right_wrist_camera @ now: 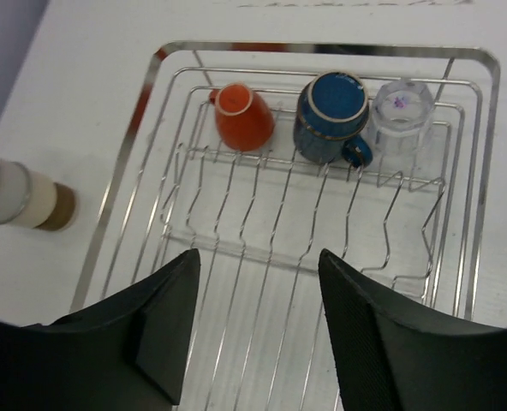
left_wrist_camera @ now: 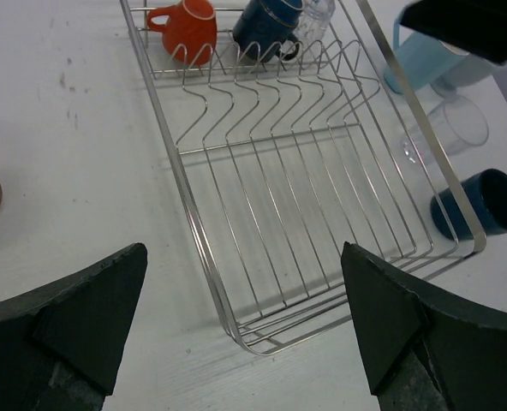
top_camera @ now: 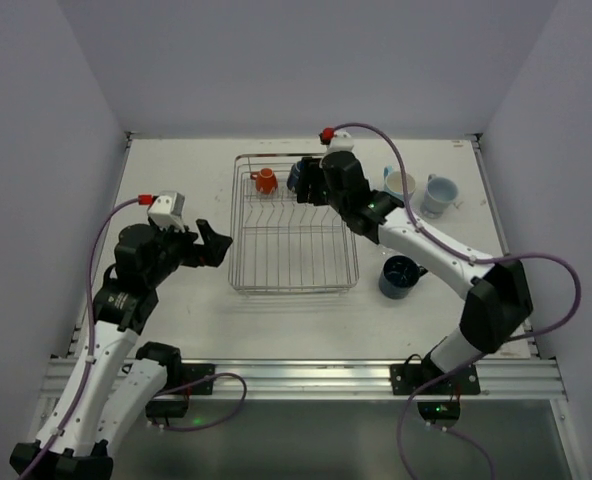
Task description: Unload the cups from the dish rack
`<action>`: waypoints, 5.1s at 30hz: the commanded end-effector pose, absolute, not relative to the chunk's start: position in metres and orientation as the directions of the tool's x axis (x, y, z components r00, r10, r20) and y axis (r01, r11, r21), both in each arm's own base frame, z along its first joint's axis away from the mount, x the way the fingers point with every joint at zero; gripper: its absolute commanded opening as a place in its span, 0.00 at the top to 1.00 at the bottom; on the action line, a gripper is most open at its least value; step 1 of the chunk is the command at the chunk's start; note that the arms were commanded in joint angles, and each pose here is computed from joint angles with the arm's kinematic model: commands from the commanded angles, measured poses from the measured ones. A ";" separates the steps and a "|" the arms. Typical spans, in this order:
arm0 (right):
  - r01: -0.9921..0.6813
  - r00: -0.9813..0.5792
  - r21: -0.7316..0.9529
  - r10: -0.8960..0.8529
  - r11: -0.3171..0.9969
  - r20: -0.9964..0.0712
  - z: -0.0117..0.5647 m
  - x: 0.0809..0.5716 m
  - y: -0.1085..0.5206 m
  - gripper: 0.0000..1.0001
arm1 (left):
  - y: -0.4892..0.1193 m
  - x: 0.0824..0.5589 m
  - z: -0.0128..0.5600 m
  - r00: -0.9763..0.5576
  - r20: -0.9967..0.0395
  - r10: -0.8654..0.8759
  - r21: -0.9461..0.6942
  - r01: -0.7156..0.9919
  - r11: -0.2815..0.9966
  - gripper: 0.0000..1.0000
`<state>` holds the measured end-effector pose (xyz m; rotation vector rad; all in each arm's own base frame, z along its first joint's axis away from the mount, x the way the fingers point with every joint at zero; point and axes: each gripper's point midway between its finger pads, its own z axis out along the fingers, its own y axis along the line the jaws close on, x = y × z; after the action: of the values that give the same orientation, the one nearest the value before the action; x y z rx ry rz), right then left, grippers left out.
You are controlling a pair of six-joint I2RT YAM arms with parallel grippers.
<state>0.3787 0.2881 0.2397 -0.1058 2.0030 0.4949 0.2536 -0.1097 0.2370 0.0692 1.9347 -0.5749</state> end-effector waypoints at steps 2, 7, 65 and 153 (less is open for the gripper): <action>-0.173 -0.492 0.124 0.024 0.977 -0.870 0.215 0.436 0.277 0.43 | -0.121 0.233 0.240 -0.366 -0.911 -0.189 -0.344 0.424 0.838 0.00; -0.122 -0.528 0.040 -0.031 0.992 -0.848 0.195 0.489 0.285 0.49 | -0.132 0.226 0.244 -0.355 -0.922 -0.153 -0.316 0.465 0.827 0.00; -0.569 -0.526 0.089 -0.279 0.818 -0.804 0.158 0.544 0.312 0.14 | -0.141 0.234 0.217 -0.454 -0.885 -0.104 -0.326 0.443 0.835 0.00; -0.546 -0.810 0.824 0.345 -0.149 -0.474 0.314 0.222 0.388 0.30 | -0.202 0.212 0.284 -0.578 -0.649 -0.495 -0.756 0.562 0.335 1.00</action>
<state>0.2289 0.3892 0.2725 -0.1795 1.7219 1.9673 0.2045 -0.2077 0.2819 0.0547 1.6758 -1.5173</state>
